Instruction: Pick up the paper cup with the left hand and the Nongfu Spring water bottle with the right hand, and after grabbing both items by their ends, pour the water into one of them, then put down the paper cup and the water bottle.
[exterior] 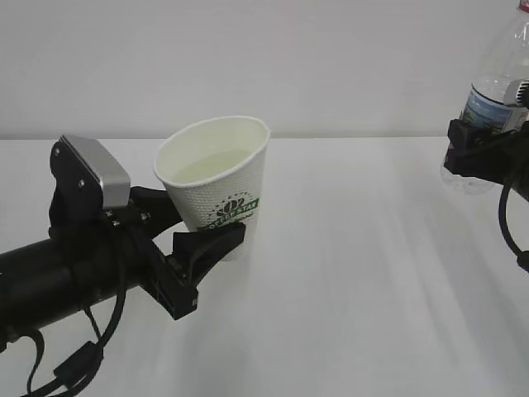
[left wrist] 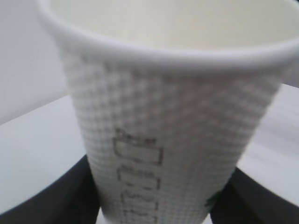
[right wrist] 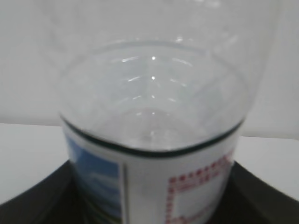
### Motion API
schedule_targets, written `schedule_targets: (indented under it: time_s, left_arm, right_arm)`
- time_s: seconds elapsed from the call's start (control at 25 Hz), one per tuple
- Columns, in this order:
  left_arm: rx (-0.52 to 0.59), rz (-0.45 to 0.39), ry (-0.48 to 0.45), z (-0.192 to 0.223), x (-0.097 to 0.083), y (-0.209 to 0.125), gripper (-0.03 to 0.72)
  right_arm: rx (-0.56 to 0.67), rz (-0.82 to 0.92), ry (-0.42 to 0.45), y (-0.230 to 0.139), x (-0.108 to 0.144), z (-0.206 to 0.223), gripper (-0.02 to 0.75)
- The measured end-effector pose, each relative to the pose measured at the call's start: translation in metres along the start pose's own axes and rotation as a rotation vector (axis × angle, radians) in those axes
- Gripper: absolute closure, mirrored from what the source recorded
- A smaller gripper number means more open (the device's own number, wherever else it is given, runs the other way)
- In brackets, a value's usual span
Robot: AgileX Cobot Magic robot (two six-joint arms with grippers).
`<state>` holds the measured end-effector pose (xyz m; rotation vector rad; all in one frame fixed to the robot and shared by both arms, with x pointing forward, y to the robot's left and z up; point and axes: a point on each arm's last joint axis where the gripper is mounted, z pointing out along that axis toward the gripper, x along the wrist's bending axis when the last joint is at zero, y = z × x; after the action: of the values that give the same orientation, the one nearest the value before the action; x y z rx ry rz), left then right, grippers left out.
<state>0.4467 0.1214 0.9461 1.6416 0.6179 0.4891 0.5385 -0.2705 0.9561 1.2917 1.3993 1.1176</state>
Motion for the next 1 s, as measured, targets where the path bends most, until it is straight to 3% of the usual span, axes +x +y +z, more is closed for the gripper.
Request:
schedule_targets:
  time_s: [0.56, 1.0]
  left_arm:
    - [-0.040, -0.005, 0.263, -0.004, 0.024, 0.003, 0.225]
    - [-0.039, -0.017, 0.390, -0.011, 0.047, 0.003, 0.225]
  right_arm:
    - [0.000, 0.000, 0.000, 0.000, 0.000, 0.000, 0.233]
    - [0.000, 0.000, 0.000, 0.000, 0.000, 0.000, 0.232]
